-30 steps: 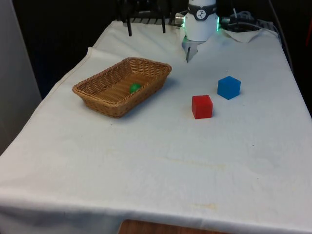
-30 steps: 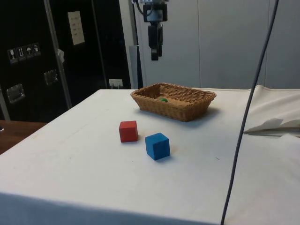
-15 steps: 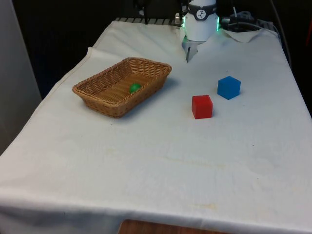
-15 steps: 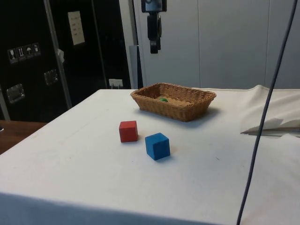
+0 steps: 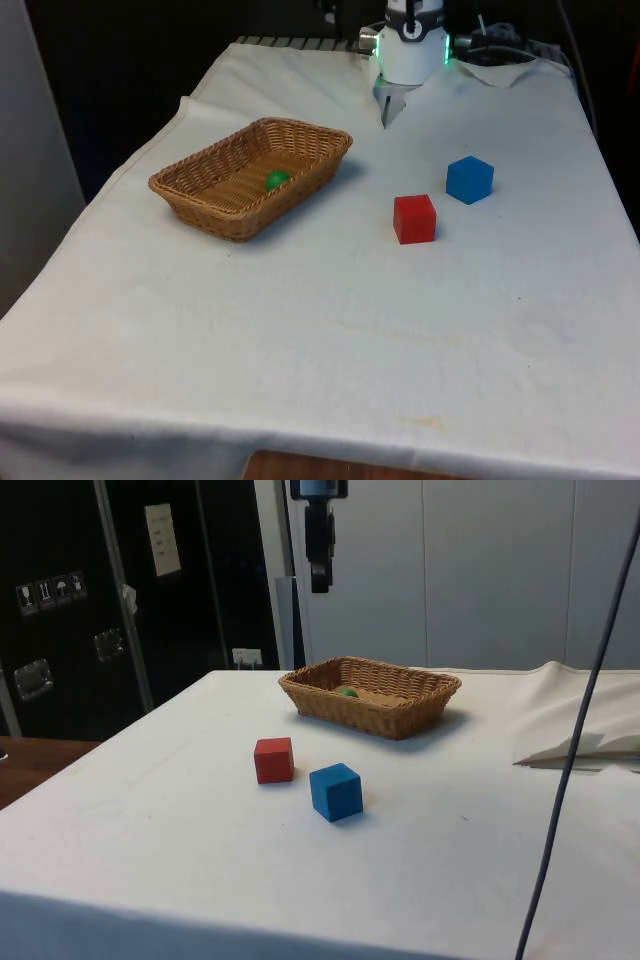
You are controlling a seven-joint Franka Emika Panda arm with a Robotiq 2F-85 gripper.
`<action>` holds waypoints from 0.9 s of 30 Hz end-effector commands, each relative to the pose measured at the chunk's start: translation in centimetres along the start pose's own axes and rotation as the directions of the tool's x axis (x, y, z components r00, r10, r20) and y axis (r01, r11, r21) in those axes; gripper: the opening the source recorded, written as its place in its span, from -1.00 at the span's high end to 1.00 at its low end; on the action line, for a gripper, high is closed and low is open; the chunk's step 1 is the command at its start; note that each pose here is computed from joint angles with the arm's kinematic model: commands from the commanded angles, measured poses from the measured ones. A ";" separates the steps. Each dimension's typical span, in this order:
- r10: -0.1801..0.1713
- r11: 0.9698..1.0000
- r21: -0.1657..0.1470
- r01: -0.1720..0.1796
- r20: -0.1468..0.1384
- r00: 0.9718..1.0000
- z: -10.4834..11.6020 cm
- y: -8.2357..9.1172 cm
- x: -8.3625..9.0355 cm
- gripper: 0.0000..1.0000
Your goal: Place all non-red objects into the basket.
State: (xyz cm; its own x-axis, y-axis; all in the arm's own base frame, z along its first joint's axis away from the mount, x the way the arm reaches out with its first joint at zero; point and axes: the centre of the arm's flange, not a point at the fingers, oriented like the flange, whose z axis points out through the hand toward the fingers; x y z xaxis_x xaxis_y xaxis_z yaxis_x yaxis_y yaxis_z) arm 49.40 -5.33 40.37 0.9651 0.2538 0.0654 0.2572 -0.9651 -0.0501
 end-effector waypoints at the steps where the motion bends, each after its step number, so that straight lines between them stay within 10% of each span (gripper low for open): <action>1: -0.002 1.000 -0.011 0.002 0.002 1.000 -0.2 -0.5 -0.1 -1.00; 27: -0.103 0.995 -0.005 0.103 -0.011 0.995 -0.9 -7.8 0.6 -1.00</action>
State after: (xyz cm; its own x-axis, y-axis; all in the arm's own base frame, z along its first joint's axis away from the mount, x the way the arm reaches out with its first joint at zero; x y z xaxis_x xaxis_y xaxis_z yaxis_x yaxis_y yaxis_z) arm 47.98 2.27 41.71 0.9329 0.3508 0.0812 0.3546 -0.9342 -0.0383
